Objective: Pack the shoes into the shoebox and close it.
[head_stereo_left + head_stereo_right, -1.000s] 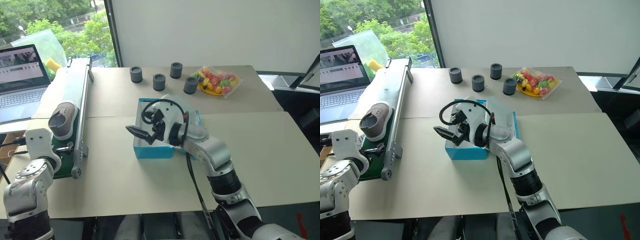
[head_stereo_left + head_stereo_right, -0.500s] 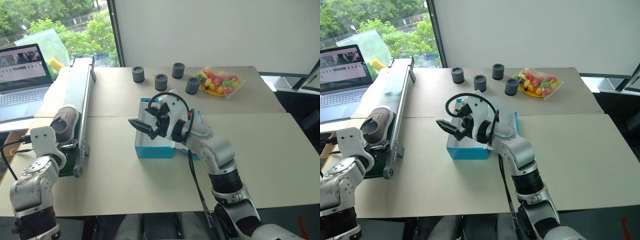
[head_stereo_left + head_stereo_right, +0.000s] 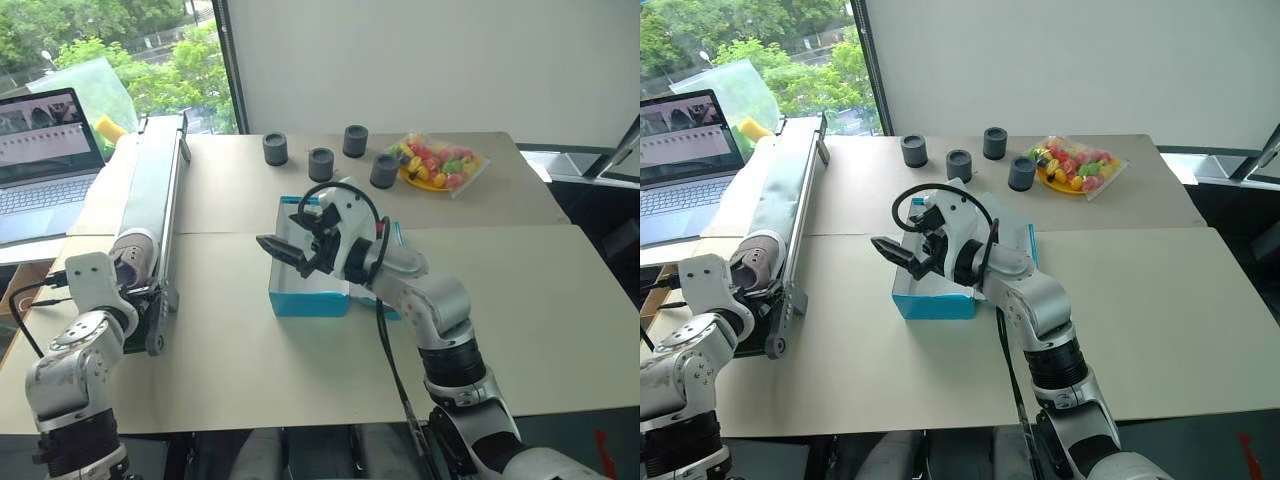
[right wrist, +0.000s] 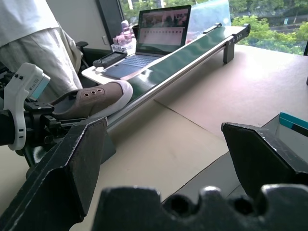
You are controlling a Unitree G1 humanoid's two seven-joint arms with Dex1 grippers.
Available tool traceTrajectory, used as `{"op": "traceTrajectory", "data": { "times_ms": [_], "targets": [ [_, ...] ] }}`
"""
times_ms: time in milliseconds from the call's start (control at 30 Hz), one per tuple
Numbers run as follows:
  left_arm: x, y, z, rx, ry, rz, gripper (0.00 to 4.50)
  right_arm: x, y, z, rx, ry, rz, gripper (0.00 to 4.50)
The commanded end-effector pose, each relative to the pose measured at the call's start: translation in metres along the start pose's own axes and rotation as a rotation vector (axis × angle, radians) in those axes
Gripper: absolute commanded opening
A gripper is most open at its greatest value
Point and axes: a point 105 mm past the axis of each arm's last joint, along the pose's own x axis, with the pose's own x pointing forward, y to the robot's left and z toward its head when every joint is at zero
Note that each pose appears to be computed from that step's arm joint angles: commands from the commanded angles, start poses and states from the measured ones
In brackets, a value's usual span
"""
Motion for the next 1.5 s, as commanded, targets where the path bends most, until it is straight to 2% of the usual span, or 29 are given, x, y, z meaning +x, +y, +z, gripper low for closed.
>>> {"op": "traceTrajectory", "data": {
  "times_ms": [33,100,167,233,267,333,400,467,567,700,833,1000,1233,1367,1500],
  "targets": [
    [-0.003,0.0,0.009,0.003,-0.029,0.008,2.65,-0.001,0.005,0.021,-0.031,-0.068,0.02,4.5],
    [-0.005,0.0,0.021,0.0,-0.087,0.028,2.65,-0.001,0.005,0.021,-0.031,-0.067,0.019,4.5],
    [-0.013,0.0,0.056,0.066,-0.247,0.088,2.65,-0.001,0.003,0.022,-0.031,-0.066,0.015,4.5],
    [-0.032,-0.008,0.104,0.115,-0.48,0.152,2.65,0.0,0.0,0.026,0.002,-0.078,0.004,4.5],
    [-0.042,-0.021,0.122,0.126,-0.568,0.14,2.65,0.003,-0.009,0.034,0.132,-0.111,-0.02,4.5],
    [-0.052,-0.049,0.135,0.158,-0.64,0.069,2.65,0.007,-0.028,0.051,0.406,-0.183,-0.029,4.5],
    [-0.056,-0.079,0.135,0.157,-0.657,-0.044,2.65,0.01,-0.04,0.059,0.566,-0.183,-0.003,4.5],
    [-0.063,-0.114,0.133,0.008,-0.656,-0.205,2.65,0.013,-0.055,0.068,0.784,-0.194,0.038,4.5],
    [-0.069,-0.146,0.126,-0.108,-0.607,-0.341,2.65,0.016,-0.049,0.081,0.944,-0.184,0.167,4.5],
    [-0.071,-0.171,0.119,-0.123,-0.561,-0.438,2.65,0.015,-0.026,0.103,0.995,-0.186,0.335,4.5],
    [-0.074,-0.196,0.113,-0.104,-0.525,-0.544,2.65,0.026,-0.008,0.083,0.894,-0.059,0.292,4.5],
    [-0.084,-0.218,0.104,-0.072,-0.487,-0.676,2.65,0.031,0.0,0.077,0.836,-0.032,0.276,4.5],
    [-0.101,-0.232,0.103,-0.096,-0.485,-0.797,2.65,0.034,-0.008,0.07,0.819,-0.027,0.215,4.5],
    [-0.095,-0.22,0.101,-0.073,-0.479,-0.76,2.65,0.029,-0.031,0.058,0.819,-0.025,0.12,4.5],
    [-0.087,-0.196,0.094,-0.046,-0.462,-0.699,2.65,0.023,-0.043,0.056,0.804,-0.03,0.087,4.5]
  ]
}}
